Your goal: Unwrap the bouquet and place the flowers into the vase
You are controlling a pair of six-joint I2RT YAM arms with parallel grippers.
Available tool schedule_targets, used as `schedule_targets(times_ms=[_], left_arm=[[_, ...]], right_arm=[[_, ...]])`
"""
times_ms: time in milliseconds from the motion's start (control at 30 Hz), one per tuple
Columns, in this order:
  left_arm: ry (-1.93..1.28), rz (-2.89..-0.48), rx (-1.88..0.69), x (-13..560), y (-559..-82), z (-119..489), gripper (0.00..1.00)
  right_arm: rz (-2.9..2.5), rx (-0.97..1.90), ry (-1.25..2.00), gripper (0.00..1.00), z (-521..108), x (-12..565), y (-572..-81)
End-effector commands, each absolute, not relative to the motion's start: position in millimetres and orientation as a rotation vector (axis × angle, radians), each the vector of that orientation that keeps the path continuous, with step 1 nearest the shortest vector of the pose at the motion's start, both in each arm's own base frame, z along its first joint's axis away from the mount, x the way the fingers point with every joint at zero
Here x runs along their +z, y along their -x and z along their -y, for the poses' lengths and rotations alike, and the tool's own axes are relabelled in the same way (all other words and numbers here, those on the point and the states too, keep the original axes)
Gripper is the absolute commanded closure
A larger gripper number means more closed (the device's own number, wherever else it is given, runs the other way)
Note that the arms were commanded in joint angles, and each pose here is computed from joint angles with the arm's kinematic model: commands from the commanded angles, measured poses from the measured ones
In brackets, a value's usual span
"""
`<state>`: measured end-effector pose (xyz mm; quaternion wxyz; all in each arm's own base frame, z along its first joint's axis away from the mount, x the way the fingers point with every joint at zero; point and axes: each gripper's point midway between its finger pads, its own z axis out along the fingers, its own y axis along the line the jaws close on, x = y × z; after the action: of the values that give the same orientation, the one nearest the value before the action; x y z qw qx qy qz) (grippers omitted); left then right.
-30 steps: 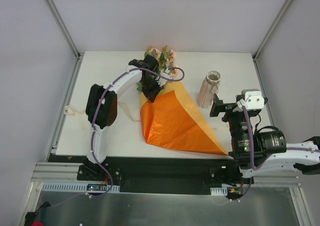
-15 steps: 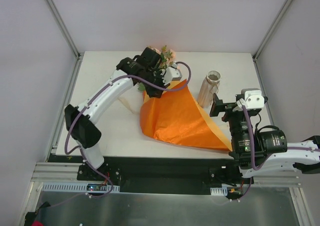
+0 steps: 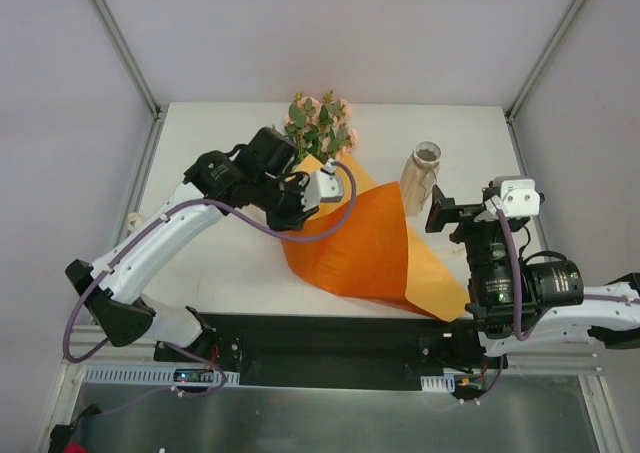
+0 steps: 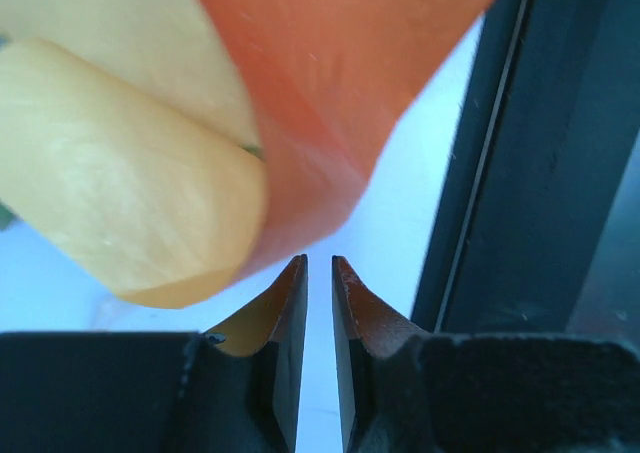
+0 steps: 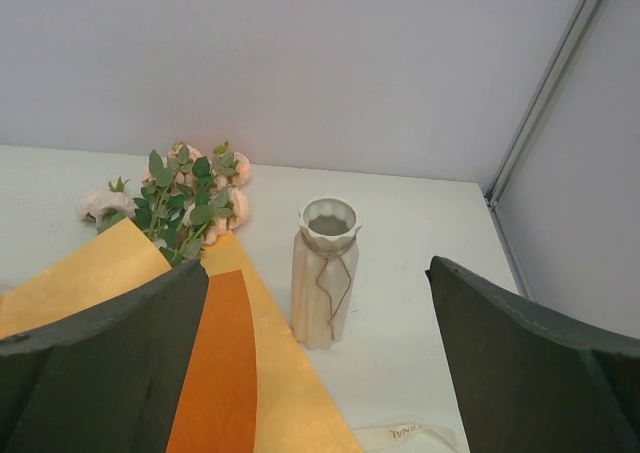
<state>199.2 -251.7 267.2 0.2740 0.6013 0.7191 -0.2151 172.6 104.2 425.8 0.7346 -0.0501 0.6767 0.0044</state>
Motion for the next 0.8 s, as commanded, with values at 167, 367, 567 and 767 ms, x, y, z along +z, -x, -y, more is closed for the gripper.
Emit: schedule_targets(times_ms=[167, 367, 567, 767], left_arm=[[-1.682, -2.029, -0.587, 241.1, -145.1, 208.6, 0.83], [-1.484, -1.928, -0.403, 269.4, -212.9, 221.4, 0.01], [-1.176, -2.103, -0.509, 257.2, -320.0, 221.1, 0.01], [-1.395, -2.217, -0.88, 181.6, -311.5, 248.7, 0.01]], right_arm=[[-1.542, 0.143, -0.078, 0.04, -92.9, 411.9, -173.3], [-1.604, 0.163, -0.134, 0.03, -98.5, 369.5, -171.2], [-1.656, 0.176, -0.199, 0.03, -99.4, 311.7, -168.3], [-1.677, 0.096, -0.039, 0.03, -134.9, 316.8, -159.2]])
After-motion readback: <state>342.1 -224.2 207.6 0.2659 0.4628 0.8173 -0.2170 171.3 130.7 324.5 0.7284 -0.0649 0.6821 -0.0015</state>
